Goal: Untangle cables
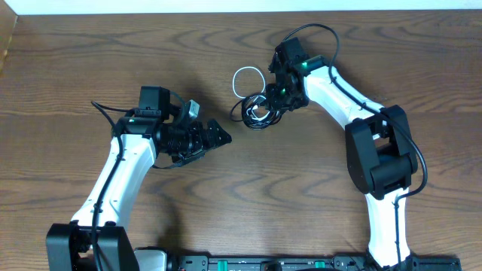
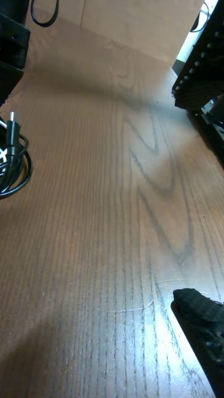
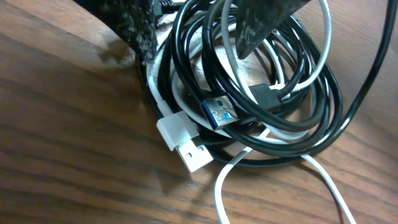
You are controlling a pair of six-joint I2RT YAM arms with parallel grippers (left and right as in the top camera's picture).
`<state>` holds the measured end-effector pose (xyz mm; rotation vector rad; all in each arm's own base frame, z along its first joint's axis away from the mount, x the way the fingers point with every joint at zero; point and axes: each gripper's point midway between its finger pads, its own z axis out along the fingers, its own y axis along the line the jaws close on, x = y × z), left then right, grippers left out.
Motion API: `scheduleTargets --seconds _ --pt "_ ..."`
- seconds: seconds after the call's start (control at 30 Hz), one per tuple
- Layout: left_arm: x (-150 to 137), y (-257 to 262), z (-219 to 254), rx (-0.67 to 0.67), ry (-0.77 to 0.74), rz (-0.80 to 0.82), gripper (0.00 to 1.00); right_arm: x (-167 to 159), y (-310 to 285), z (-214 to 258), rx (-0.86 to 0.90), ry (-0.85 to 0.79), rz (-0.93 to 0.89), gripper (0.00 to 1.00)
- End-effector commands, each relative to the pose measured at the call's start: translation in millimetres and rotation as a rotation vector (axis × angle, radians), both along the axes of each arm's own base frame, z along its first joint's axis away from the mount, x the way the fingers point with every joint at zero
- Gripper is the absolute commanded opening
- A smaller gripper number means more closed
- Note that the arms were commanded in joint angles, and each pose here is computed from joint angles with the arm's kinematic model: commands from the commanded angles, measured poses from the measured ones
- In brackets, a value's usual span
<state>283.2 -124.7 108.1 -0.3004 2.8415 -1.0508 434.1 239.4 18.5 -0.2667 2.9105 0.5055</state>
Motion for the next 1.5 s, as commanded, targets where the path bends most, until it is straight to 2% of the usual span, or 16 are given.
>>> scheduleTargets --seconds 0.0,0.1,0.23,0.3,0.47,0.6,0.97,1.27,1.47 --pt "1.6 0.4 -1.8 0.005 0.005 0.004 0.98 1.6 5.4 0.7 0.006 -0.006 0.004 0.34" --pt "1.7 0.4 -1.8 0.005 0.004 0.005 0.98 2.8 6.1 -4.5 0.000 -0.008 0.005 0.30" --pt "1.6 0.4 -1.8 0.005 0.005 0.004 0.98 0.4 7.4 -14.0 -0.006 0.007 0.009 0.14" --pt "1.6 0.4 -1.9 0.005 0.005 0.004 0.98 0.4 7.8 -13.9 -0.006 0.007 0.010 0.03" --pt "2.3 2.9 -3.8 0.024 0.003 0.009 0.98 3.7 15.2 -4.4 0.033 0.002 0.019 0.01" --pt "3.5 8.0 -7.4 0.059 0.002 0.019 0.98 10.3 17.0 22.6 0.074 0.006 0.016 0.01" --pt "3.3 7.8 -7.4 0.054 0.019 0.039 0.98 3.6 23.8 148.2 0.168 -0.060 0.061 0.01" --pt "3.4 7.9 -7.4 0.055 0.018 0.039 0.98 -5.8 24.4 255.9 0.280 -0.299 0.103 0.01" --pt "3.5 7.9 -7.4 0.055 0.018 0.039 0.98 -13.8 23.2 350.5 0.394 -0.569 0.132 0.01"
